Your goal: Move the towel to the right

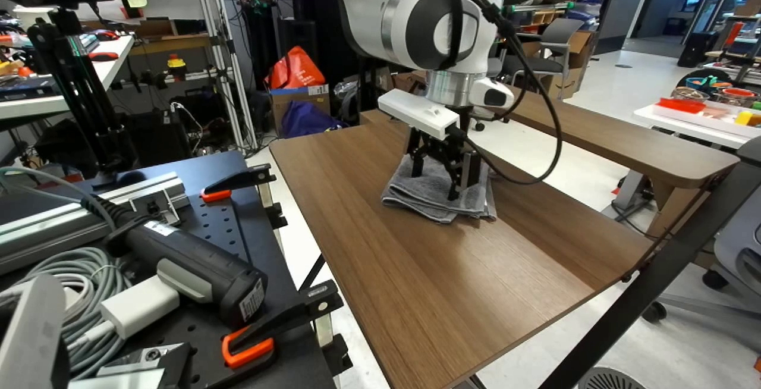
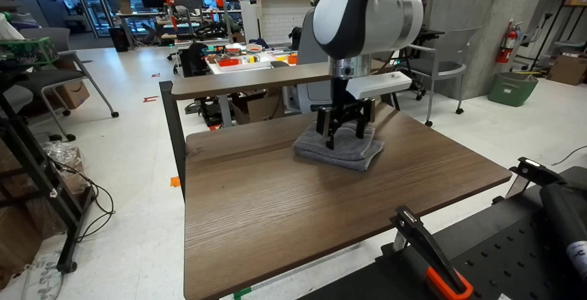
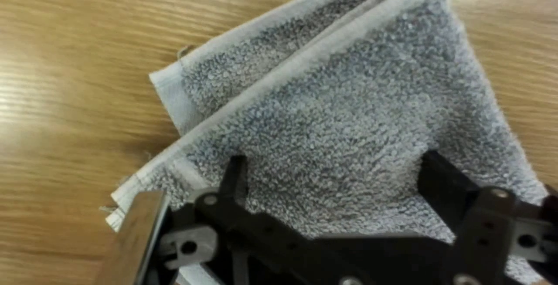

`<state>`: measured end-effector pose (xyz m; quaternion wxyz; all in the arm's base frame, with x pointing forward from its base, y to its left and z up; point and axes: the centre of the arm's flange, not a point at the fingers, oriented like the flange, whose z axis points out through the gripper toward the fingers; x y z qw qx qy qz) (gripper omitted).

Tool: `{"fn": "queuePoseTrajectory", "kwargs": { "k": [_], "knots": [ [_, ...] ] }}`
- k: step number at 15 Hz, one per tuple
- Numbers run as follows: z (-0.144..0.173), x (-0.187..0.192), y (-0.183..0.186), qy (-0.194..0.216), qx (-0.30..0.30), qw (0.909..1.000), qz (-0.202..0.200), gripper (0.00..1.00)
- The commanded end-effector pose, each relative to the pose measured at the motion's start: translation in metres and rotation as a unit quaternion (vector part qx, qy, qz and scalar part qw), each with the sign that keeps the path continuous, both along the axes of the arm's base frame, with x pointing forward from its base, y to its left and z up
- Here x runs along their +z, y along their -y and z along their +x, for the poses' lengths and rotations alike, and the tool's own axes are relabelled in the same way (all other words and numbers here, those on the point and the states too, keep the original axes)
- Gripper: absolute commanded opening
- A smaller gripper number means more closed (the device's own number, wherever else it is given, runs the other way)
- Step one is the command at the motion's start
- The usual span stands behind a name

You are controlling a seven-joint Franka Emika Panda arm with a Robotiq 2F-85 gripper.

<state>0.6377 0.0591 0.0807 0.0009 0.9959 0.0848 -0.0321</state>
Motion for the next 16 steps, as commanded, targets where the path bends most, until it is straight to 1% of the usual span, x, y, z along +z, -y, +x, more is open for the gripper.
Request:
{"fn": "queuePoseTrajectory", "kwargs": {
  "k": [1,3,4,5,7,8,9,10,12,13,15,16],
  "knots": [
    [-0.023,0.006,0.056,-0.009,-0.066,0.9976,0.017,1.0],
    [-0.031,0.012,0.087,-0.016,-0.11,0.9931,0.037,1.0],
    [-0.033,0.016,0.097,-0.015,-0.123,0.9916,0.038,1.0],
    [-0.033,0.02,0.102,-0.02,-0.123,0.9917,0.031,1.0],
    [-0.033,0.03,0.105,-0.019,-0.104,0.9934,0.044,1.0],
    [-0.033,0.047,0.098,-0.003,-0.078,0.9962,0.039,1.0],
    [-0.035,0.062,0.089,0.002,-0.052,0.9983,0.028,1.0],
    [-0.037,0.082,0.075,0.014,-0.019,0.9997,0.01,1.0],
    [-0.041,0.112,0.049,0.032,0.021,0.9991,-0.018,1.0],
    [-0.02,0.074,0.071,0.019,-0.015,0.9997,0.005,1.0],
    [-0.025,0.1,0.048,0.032,0.013,0.9994,-0.004,1.0],
    [-0.028,0.106,0.043,0.034,0.017,0.9993,-0.006,1.0]
  ]
}}
